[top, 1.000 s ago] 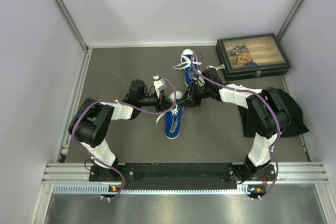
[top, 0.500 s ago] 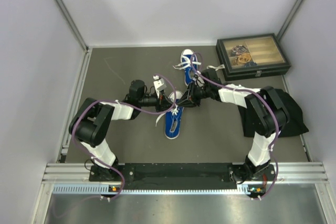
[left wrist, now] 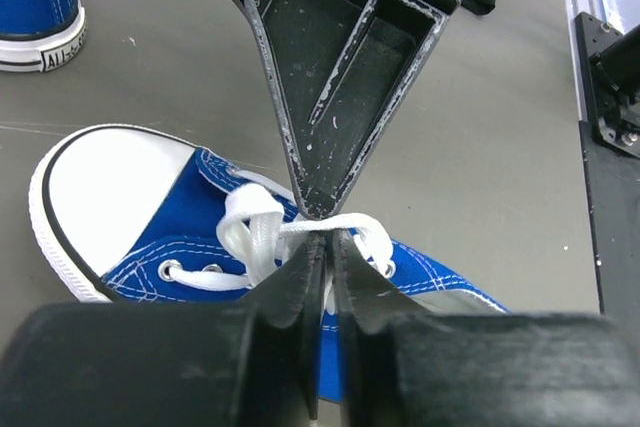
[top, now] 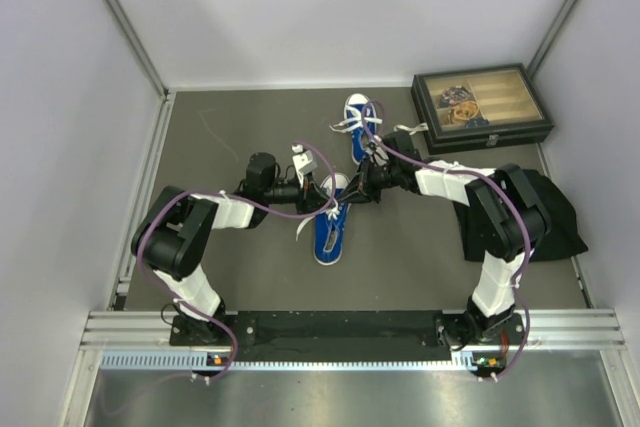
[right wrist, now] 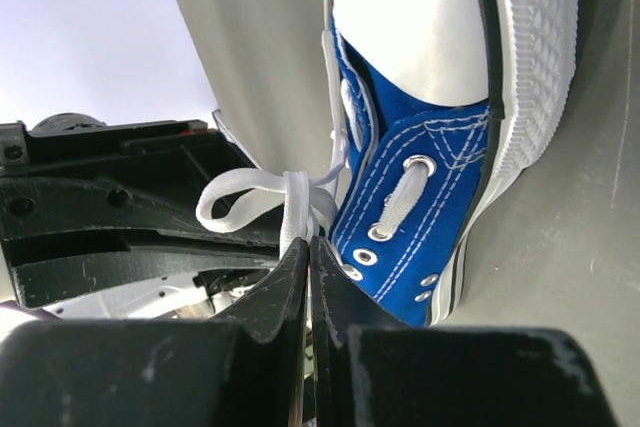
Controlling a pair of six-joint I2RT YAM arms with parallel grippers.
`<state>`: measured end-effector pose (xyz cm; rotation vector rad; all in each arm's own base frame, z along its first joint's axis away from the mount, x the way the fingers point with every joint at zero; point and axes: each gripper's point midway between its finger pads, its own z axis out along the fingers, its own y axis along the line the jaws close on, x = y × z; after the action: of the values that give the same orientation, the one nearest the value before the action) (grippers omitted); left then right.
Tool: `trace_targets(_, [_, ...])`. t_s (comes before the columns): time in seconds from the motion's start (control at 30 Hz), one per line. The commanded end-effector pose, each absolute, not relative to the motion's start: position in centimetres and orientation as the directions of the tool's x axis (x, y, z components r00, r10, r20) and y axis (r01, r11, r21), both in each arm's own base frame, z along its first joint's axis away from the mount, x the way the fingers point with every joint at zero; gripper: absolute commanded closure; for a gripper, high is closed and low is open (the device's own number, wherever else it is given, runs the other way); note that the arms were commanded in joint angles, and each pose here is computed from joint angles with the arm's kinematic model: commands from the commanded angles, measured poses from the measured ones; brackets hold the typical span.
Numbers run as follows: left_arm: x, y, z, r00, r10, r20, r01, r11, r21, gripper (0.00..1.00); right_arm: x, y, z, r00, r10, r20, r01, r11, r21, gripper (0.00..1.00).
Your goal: Tie the shoes
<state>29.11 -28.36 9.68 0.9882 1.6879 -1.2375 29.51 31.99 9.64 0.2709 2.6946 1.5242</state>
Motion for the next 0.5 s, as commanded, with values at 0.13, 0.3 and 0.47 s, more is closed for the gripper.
trace_targets(0.13, [28.6,-24.7,11.4,-0.295,0.189,-0.937,0.943,0.214,-0.254,0.63,29.5,32.2,10.9,-0.989,0.148,-0.016,0.063,0.515,0.855,1.0])
trace_targets(0.3, [29.5,-23.1,13.2,-0.222,0.231,-0.947,0.956,0.242,-0.165,0.55,29.4,32.7,11.1,-0.991,0.129,-0.035,0.036,0.513,0.857,1.0])
trace_targets(0.47, [31.1,-24.1,14.5,-0.264,0.222,-0.939,0.936,0.295,-0.194,0.41,29.1,33.5,12.0,-0.992,0.108,-0.063,0.001,0.514,0.858,1.0])
